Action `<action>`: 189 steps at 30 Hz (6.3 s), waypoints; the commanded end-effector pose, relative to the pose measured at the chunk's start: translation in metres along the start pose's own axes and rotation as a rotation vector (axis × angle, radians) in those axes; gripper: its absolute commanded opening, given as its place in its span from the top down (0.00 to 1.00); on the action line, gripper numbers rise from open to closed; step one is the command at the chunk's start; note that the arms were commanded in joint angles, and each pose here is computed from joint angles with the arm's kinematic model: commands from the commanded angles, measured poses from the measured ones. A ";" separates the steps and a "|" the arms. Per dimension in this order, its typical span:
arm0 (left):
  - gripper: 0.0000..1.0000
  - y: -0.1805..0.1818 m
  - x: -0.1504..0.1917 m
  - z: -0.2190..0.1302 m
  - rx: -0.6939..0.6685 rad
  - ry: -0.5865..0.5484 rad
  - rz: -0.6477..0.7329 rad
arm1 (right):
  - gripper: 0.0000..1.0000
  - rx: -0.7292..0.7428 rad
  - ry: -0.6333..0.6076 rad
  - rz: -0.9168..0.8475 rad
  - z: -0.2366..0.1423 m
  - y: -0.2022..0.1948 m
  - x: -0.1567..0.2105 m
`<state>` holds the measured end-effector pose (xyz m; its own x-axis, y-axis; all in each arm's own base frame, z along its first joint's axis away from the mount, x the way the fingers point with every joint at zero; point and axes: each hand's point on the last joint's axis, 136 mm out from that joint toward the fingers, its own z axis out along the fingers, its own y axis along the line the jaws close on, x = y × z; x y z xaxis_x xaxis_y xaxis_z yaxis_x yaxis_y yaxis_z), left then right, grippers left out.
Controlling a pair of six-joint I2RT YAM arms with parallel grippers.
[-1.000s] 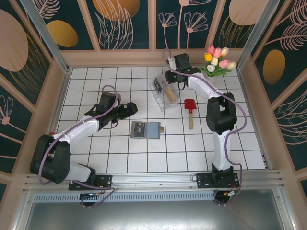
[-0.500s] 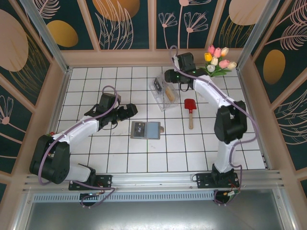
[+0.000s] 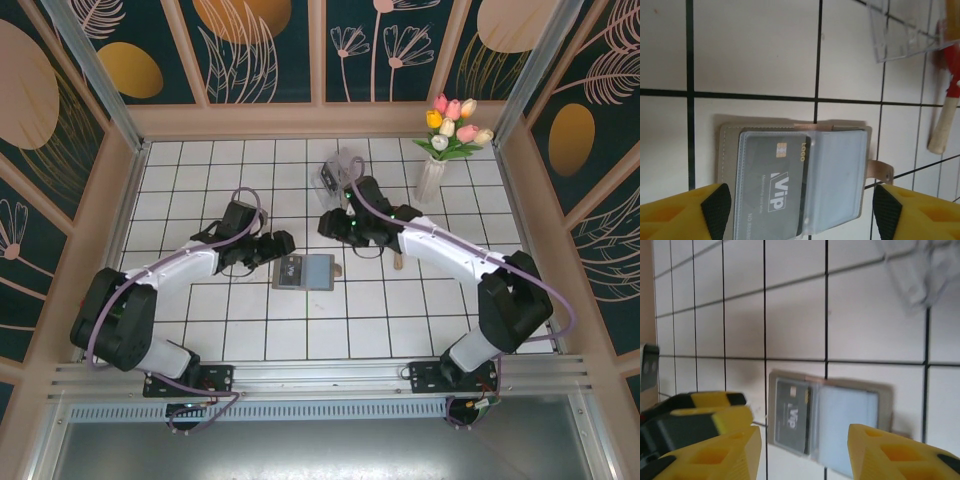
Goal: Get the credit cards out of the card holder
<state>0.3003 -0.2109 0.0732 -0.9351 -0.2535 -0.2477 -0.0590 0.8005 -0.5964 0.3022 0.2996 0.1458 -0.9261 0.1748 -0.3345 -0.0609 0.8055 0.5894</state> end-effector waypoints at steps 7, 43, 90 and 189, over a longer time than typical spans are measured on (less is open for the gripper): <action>0.43 0.016 0.016 0.017 -0.049 0.045 -0.067 | 0.57 0.040 0.109 0.117 0.047 0.000 0.047; 0.51 0.012 0.039 0.032 0.030 0.166 -0.083 | 0.61 0.222 0.230 0.084 0.092 -0.055 0.081; 0.72 0.027 0.041 0.027 -0.022 0.120 -0.073 | 0.79 0.006 0.279 0.029 0.112 -0.009 0.089; 0.88 0.026 0.034 0.002 0.029 -0.037 -0.141 | 0.72 -0.035 0.165 0.046 0.080 -0.009 0.082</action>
<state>0.2644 -0.1924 0.0420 -0.9145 -0.3563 -0.1919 -0.1766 0.7780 -0.6029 0.2547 0.3504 0.0431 -0.9850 0.0635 -0.1605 -0.0519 0.7778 0.6264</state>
